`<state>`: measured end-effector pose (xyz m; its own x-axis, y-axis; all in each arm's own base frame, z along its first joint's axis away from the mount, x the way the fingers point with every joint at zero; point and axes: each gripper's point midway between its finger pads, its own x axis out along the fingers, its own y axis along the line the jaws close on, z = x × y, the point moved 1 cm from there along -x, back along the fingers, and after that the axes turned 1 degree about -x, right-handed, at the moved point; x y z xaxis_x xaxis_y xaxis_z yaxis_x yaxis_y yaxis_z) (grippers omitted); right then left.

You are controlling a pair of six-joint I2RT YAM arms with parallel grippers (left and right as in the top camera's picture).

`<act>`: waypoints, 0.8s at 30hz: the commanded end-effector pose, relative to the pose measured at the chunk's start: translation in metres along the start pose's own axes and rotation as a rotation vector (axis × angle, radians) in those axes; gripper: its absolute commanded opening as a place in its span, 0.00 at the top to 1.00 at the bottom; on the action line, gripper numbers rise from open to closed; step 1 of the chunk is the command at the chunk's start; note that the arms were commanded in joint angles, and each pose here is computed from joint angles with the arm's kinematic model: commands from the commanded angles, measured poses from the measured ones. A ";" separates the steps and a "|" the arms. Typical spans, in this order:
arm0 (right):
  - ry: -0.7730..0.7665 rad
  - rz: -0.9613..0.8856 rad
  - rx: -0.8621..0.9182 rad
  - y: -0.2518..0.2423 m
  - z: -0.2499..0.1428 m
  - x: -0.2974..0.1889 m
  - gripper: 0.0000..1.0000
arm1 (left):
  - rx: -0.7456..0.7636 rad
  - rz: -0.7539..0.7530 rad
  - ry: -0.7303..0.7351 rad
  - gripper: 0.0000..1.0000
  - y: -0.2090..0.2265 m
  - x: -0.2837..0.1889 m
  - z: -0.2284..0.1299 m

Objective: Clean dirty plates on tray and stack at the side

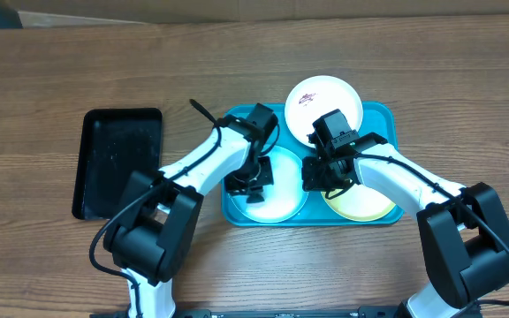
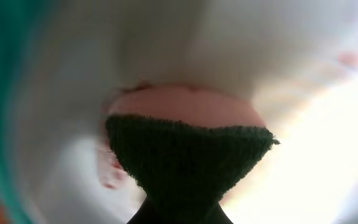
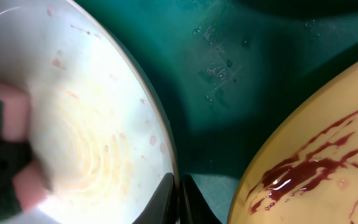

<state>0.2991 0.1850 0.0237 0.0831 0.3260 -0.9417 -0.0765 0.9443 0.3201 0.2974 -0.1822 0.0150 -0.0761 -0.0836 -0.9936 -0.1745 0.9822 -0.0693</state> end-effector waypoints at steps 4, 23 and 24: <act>-0.003 -0.013 0.001 0.000 0.003 0.000 0.96 | -0.009 0.130 -0.059 0.96 0.046 0.005 0.023; -0.004 -0.012 0.020 0.001 0.003 0.000 0.96 | 0.010 -0.337 0.060 0.96 -0.040 -0.026 0.021; -0.004 -0.013 0.020 0.001 0.003 0.000 0.96 | 0.008 -0.321 0.047 0.96 -0.041 -0.025 0.021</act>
<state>0.2963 0.1873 0.0236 0.0721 0.3292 -0.9415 -0.0625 0.9436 0.3252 0.3276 -0.2014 0.0366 -0.0566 -0.3579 -0.9320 -0.1808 0.9218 -0.3430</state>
